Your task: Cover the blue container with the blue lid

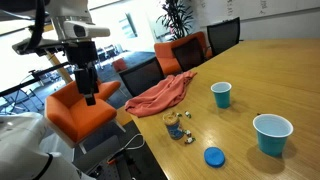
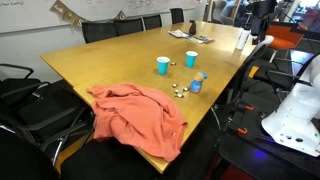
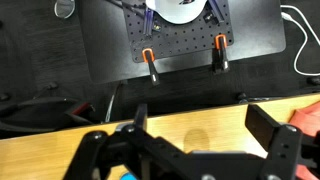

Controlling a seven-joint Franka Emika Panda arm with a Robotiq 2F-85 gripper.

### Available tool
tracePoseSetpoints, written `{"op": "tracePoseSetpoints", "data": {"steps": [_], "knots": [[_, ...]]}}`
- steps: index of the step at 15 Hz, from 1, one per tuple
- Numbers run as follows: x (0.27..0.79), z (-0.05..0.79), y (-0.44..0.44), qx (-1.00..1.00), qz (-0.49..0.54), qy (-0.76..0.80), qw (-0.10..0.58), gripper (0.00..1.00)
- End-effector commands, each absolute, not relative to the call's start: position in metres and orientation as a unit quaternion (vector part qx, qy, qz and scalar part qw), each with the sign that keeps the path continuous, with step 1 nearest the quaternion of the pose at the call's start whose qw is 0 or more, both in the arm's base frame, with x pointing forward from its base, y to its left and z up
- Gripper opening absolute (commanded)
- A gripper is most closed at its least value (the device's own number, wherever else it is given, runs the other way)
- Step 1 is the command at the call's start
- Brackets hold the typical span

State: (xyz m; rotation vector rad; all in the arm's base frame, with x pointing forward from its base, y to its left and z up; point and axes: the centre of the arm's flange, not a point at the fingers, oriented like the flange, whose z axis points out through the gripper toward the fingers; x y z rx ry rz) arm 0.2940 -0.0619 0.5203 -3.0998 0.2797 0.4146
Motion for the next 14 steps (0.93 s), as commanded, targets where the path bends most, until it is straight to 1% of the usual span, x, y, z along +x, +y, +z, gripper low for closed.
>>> {"op": "tracePoseSetpoints", "data": {"steps": [1, 2, 5, 11, 14], "knots": [[0.294, 0.52, -0.062, -0.987, 0.132, 0.089, 0.001, 1.0], [0.294, 0.52, -0.062, -0.987, 0.132, 0.089, 0.001, 1.0], [0.316, 0.503, -0.068, -0.986, 0.096, 0.13, -0.033, 1.0], [0.389, 0.428, -0.116, -0.971, -0.007, 0.224, -0.079, 1.0], [0.414, 0.385, -0.152, -0.966, -0.032, 0.249, -0.065, 1.0]]}}
